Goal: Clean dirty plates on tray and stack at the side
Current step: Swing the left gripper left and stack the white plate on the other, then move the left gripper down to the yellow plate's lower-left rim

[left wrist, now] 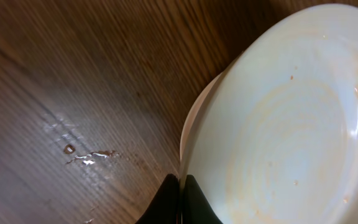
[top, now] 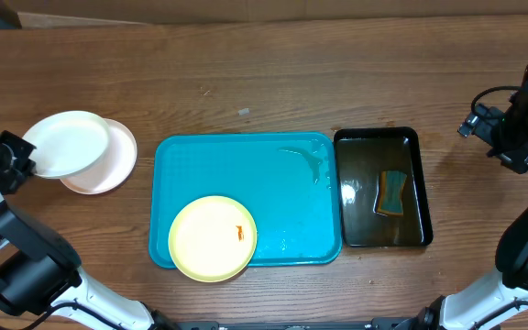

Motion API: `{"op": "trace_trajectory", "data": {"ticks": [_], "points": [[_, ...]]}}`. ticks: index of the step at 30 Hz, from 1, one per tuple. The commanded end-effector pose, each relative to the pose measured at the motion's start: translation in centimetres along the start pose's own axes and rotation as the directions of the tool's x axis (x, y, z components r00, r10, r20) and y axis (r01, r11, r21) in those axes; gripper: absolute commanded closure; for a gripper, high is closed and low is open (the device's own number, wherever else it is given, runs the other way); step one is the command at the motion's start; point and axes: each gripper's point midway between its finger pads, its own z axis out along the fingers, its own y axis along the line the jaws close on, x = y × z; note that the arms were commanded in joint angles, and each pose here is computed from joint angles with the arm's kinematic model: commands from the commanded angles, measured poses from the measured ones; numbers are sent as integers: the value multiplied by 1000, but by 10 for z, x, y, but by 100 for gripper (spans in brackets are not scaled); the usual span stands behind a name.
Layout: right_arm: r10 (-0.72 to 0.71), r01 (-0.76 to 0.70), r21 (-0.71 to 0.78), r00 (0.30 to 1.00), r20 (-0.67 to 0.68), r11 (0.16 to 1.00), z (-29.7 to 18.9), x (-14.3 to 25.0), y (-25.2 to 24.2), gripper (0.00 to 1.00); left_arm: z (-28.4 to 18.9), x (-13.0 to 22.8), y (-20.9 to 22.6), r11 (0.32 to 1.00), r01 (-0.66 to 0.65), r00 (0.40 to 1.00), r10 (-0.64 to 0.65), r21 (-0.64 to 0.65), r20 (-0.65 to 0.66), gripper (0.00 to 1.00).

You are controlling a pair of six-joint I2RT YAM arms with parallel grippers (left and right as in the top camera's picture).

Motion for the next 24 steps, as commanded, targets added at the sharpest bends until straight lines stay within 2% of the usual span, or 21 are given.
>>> {"op": "trace_trajectory", "data": {"ticks": [1, 4, 5, 7, 8, 9, 13, 17, 20, 24], "points": [[3, -3, -13, 1000, 27, 1000, -8, -4, 3, 0, 20, 14, -4, 1000, -8, 1000, 8, -11, -28, 96], [3, -3, -13, 1000, 27, 1000, -8, -4, 3, 0, 26, 16, -5, 1000, -13, 1000, 13, -9, -28, 94], [3, -3, -13, 1000, 27, 1000, -8, -4, 3, 0, 26, 16, -6, 1000, -13, 1000, 12, -6, -29, 88], [3, -3, -13, 1000, 27, 1000, -8, -4, 3, 0, 26, 19, -12, 1000, -13, 999, 14, 27, -42, 48], [3, -3, -13, 1000, 27, 1000, -8, -4, 3, 0, 25, 22, -19, 998, -13, 998, 17, 68, -61, 39], [3, -3, -13, 1000, 27, 1000, -8, -4, 3, 0, 24, 26, -26, 993, -16, 996, 25, 113, -83, 37], [3, -3, -14, 1000, 27, 1000, -8, -5, 3, 0, 11, 56, -57, 952, 6, 972, 66, 307, -224, 38], [3, -3, -13, 1000, 27, 1000, -8, -4, 3, 0, -16, 98, -75, 889, 22, 915, 168, 458, -368, 43], [3, -3, -13, 1000, 27, 1000, -8, -4, 3, 0, -46, 132, -84, 825, -30, 861, 308, 564, -406, 43], [3, -3, -13, 1000, 27, 1000, -8, -4, 3, 0, -81, 180, -94, 732, -116, 807, 463, 671, -365, 48]]}}
